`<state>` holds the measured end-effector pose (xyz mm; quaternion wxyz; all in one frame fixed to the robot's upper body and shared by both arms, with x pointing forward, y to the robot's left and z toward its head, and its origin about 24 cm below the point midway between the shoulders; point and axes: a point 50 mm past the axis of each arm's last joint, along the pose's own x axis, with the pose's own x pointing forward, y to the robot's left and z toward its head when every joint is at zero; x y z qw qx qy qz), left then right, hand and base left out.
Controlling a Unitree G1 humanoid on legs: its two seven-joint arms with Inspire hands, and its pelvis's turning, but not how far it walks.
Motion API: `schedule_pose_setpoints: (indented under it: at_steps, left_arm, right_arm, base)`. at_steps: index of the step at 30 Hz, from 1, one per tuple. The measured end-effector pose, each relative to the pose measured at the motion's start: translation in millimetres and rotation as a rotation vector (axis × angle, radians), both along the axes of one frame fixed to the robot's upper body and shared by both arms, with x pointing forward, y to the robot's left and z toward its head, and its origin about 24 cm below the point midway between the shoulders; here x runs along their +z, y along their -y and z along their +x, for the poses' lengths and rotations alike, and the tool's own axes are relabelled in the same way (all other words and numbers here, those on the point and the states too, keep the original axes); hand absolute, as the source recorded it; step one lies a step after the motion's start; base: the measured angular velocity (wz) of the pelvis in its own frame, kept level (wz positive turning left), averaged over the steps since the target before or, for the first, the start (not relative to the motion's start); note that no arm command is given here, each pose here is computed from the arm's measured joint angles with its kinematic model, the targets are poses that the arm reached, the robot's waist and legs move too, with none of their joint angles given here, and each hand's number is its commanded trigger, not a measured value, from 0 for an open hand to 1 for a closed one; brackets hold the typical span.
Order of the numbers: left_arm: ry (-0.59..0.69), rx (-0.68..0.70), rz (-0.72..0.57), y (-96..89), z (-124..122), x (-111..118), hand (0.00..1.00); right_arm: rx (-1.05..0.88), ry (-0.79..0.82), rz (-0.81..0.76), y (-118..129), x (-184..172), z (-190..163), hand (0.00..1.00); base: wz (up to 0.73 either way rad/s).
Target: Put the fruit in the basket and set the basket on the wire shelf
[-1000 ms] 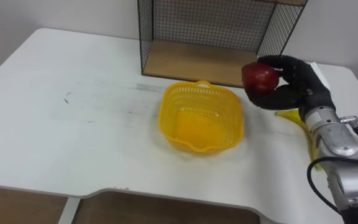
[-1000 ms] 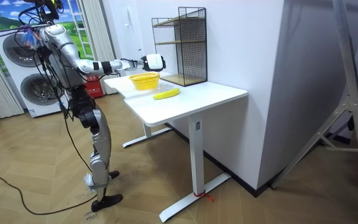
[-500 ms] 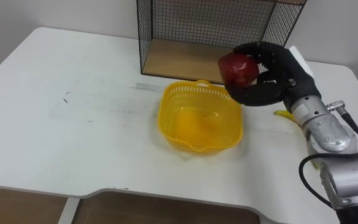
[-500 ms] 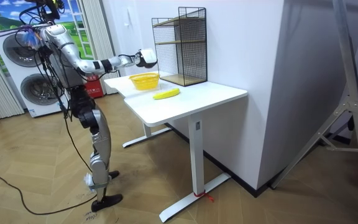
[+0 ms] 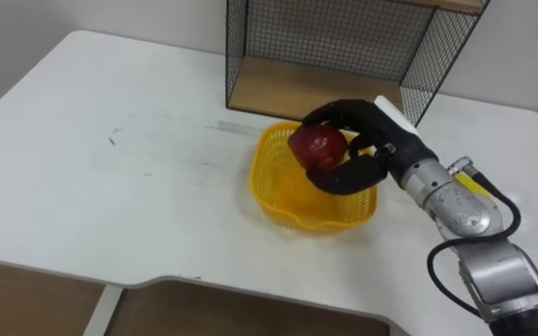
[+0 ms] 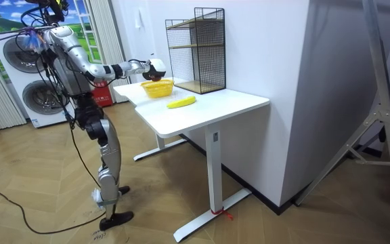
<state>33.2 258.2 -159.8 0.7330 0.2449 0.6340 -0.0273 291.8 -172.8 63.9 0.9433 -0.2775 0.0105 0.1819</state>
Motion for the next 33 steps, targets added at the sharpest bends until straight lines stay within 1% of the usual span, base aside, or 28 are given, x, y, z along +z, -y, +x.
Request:
schedule_pose_setpoints:
  at_steps: [11, 12, 13, 14, 33]
  left_arm:
    - [0.009, -0.048, -0.002, 2.8, 5.7, 0.3, 0.0]
    - [0.009, -0.048, -0.002, 2.8, 5.6, 0.3, 0.0]
    - [0.009, -0.048, -0.002, 2.8, 5.6, 0.3, 0.0]
    - [0.009, -0.048, -0.002, 2.8, 5.6, 0.3, 0.0]
    - [0.008, -0.047, -0.003, 2.9, 5.2, 0.3, 0.0]
  right_arm:
    - [0.006, -0.004, 0.0, -0.2, -0.2, -0.1, 1.0]
    - [0.006, -0.004, 0.0, -0.2, -0.2, -0.1, 0.6]
    - [0.006, -0.004, 0.0, -0.2, -0.2, -0.1, 0.35]
    - [0.006, -0.004, 0.0, -0.2, -0.3, -0.1, 0.0]
    - [0.005, -0.003, 0.0, 0.1, -0.1, -0.1, 0.0]
  base:
    - [0.0]
    - [0.0]
    - [0.0]
    - [0.0]
    - [0.0]
